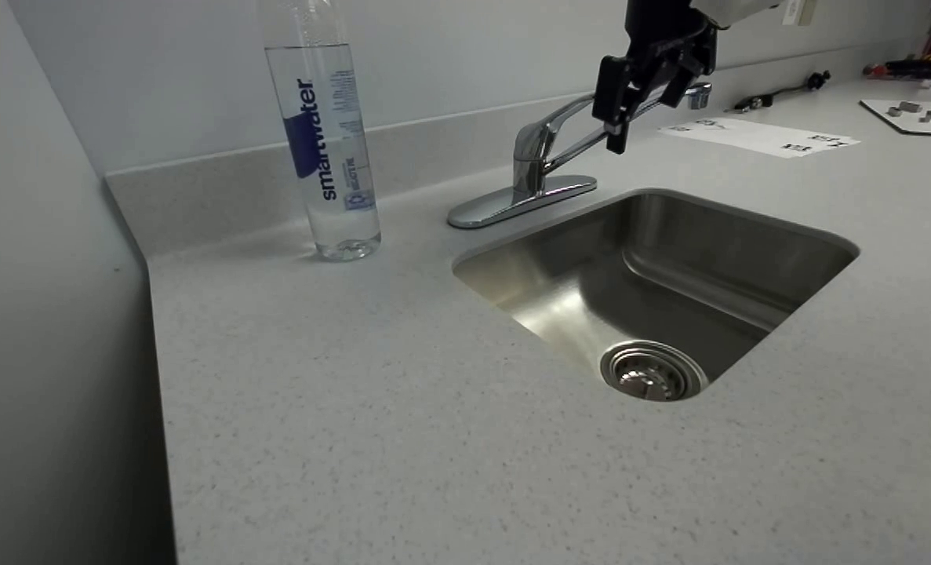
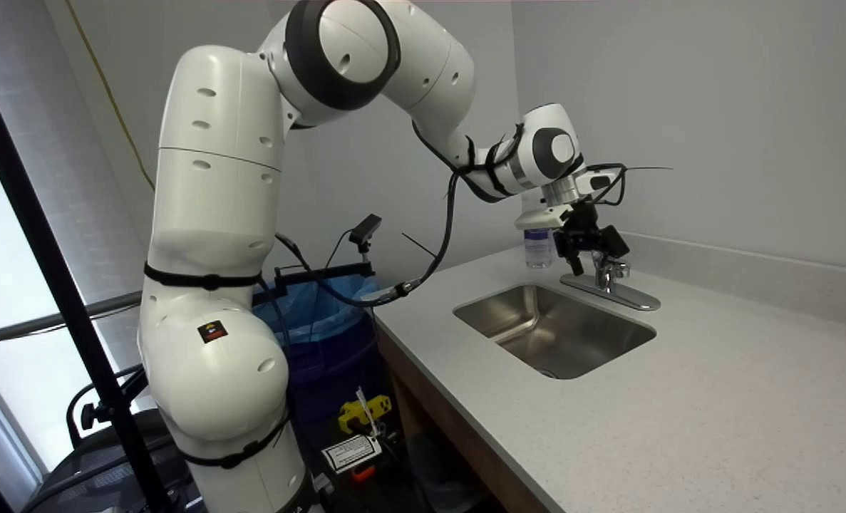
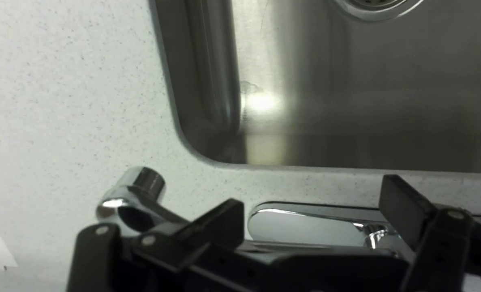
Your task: Move the faucet to the right
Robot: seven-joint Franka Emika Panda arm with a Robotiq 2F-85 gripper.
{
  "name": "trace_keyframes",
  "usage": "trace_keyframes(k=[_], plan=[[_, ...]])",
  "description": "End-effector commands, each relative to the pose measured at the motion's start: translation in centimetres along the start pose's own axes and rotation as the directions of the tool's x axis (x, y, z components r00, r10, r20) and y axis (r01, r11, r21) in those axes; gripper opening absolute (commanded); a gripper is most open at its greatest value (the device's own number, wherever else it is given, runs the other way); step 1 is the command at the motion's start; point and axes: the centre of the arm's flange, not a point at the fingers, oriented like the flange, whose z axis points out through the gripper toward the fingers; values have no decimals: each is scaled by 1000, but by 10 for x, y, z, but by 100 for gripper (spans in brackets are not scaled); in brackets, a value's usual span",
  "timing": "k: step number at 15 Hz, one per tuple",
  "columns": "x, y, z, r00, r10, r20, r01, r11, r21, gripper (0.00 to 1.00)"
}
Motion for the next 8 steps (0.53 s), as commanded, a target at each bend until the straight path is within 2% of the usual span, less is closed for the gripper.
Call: trace_keyframes(k=[1,8], plan=[[29,14,9,998,54,-15,-55,997,-51,100],[51,15,14,993,105,-60,-109,992,-68,100]])
